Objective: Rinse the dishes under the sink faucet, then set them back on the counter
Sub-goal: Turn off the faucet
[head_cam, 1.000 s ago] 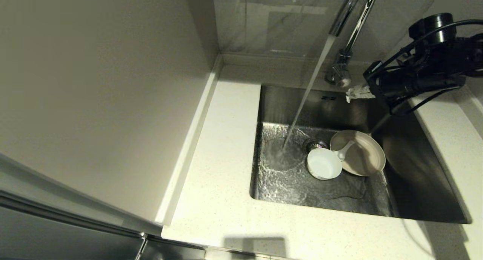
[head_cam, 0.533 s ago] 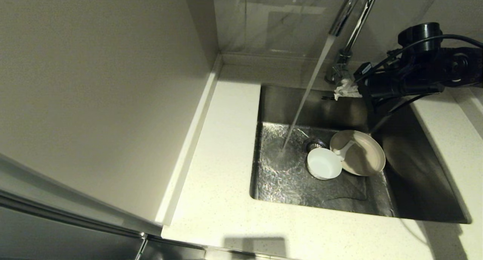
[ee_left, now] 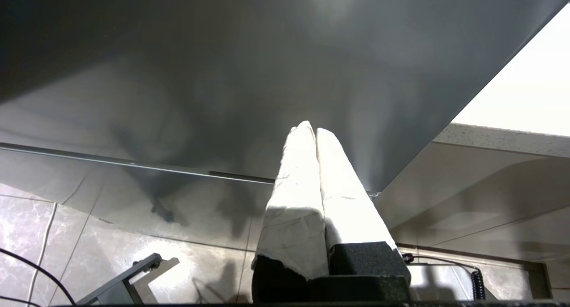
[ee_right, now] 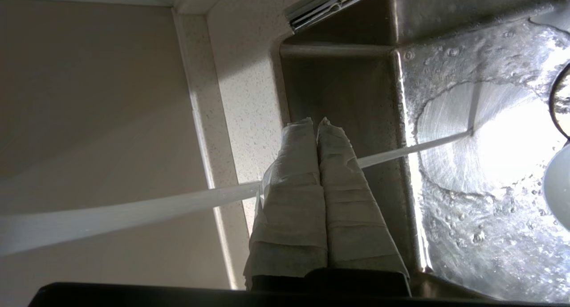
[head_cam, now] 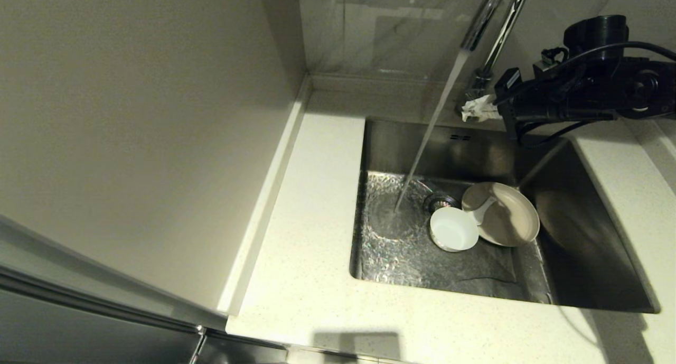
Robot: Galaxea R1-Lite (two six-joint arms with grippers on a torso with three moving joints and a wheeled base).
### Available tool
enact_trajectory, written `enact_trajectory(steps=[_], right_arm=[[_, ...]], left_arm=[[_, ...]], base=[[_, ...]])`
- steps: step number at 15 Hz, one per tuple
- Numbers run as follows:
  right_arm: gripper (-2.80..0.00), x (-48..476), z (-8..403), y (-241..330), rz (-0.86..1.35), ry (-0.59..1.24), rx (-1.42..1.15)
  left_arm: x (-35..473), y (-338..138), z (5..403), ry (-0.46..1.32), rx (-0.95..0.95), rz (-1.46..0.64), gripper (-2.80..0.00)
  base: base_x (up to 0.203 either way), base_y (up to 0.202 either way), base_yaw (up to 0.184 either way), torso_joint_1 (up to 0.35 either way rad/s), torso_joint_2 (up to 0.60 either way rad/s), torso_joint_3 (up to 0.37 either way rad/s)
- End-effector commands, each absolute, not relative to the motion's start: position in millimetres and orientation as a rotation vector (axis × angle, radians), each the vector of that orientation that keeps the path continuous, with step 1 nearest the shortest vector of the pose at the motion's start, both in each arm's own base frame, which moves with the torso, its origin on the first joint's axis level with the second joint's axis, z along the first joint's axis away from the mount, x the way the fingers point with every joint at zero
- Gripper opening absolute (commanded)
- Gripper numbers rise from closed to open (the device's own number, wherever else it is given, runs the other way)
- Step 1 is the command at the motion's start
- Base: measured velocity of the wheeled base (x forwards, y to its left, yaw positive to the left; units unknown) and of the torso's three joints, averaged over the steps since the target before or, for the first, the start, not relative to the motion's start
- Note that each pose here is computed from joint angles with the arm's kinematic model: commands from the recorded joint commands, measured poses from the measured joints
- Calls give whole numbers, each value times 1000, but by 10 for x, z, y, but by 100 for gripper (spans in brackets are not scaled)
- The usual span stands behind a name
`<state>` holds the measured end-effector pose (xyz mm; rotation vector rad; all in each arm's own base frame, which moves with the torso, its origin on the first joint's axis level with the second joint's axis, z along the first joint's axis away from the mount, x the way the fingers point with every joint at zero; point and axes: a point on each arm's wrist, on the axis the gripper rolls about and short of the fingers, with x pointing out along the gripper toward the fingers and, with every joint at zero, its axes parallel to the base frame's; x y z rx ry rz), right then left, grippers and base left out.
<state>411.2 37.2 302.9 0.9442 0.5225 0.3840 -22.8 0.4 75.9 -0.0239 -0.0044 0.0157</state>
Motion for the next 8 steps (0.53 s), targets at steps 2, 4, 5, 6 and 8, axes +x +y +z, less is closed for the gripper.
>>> enact_trajectory(steps=[2,4,5,6,8], right_arm=[[-280,4124,3006,425,400,530,926],[-280,4157,2967,452,405,530,906],[-280,4194,2946,454,410,516,898],[-280,4235,2927,457,416,496,891],[-280,4285,2881,460,417,481,864]], left_arm=[[-230,4,759,-8,-25,17,-280],[-230,4,759,-8,-25,17,-280],[-230,4,759,-8,-25,17,-280],[-230,4,759,-8,-25,17,-280],[-230,4,759,-8,-25,17,-280]], base=[[0,0,0,0,0,0],[0,0,0,0,0,0],[0,0,0,0,0,0],[0,0,0,0,0,0],[0,0,0,0,0,0]])
